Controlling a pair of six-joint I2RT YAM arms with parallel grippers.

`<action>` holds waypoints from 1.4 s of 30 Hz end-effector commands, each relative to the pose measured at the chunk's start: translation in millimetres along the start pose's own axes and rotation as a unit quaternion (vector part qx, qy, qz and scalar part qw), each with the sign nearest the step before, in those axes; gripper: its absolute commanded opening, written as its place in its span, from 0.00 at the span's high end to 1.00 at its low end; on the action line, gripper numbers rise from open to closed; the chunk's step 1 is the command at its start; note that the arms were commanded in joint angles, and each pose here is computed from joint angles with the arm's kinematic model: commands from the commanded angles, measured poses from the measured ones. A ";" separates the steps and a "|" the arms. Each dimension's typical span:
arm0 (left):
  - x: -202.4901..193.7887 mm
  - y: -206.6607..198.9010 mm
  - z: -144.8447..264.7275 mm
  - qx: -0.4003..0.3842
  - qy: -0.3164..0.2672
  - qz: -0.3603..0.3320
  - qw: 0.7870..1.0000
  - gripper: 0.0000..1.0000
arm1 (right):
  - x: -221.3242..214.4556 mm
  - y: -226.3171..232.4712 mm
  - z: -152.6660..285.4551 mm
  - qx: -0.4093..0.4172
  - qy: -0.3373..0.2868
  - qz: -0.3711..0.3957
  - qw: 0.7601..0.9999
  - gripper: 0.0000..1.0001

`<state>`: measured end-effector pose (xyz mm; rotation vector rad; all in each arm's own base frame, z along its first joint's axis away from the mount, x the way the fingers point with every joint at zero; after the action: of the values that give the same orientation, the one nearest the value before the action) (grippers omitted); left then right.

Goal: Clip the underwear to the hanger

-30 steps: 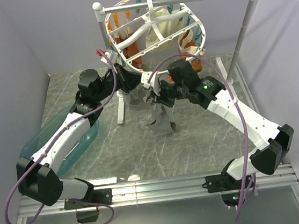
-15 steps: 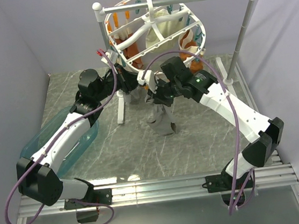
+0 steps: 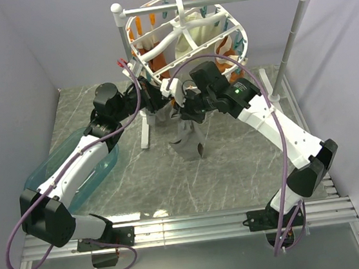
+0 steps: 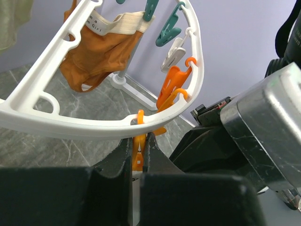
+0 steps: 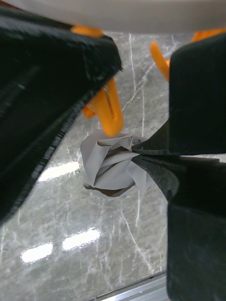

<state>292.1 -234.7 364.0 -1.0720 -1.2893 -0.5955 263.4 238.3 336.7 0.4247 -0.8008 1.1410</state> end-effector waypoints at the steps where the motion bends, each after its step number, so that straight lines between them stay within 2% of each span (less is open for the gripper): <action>1: -10.2 -7.5 0.3 -0.035 0.035 0.010 0.999 1.00 | 10.0 -0.3 1.7 0.000 -0.005 0.009 1.000 1.00; 10: -9.0 -9.3 0.7 -0.041 0.031 0.011 0.999 1.00 | -3.1 0.9 -10.2 0.010 0.017 0.010 1.000 1.00; 24: -21.0 -10.6 1.4 -0.050 0.065 0.013 0.997 1.00 | 12.9 -3.7 -4.6 0.002 -0.004 0.011 1.000 1.00; 42: -26.3 -10.3 0.1 -0.052 0.075 0.012 0.996 1.00 | 25.2 -3.5 9.3 -0.004 -0.021 0.017 1.000 1.00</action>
<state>291.8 -237.0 358.1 -1.0633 -1.2674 -0.6542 270.8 245.1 346.2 0.4196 -0.8073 1.1567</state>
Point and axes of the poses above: each gripper's point midway between its finger pads, its own z axis back along the fingers, its own y axis along the line the jaws close on, x = y × z, the point moved 7 cm from there along z, back along the fingers, and after that the axes turned 8 degrees about -z, right-handed, at the moved point
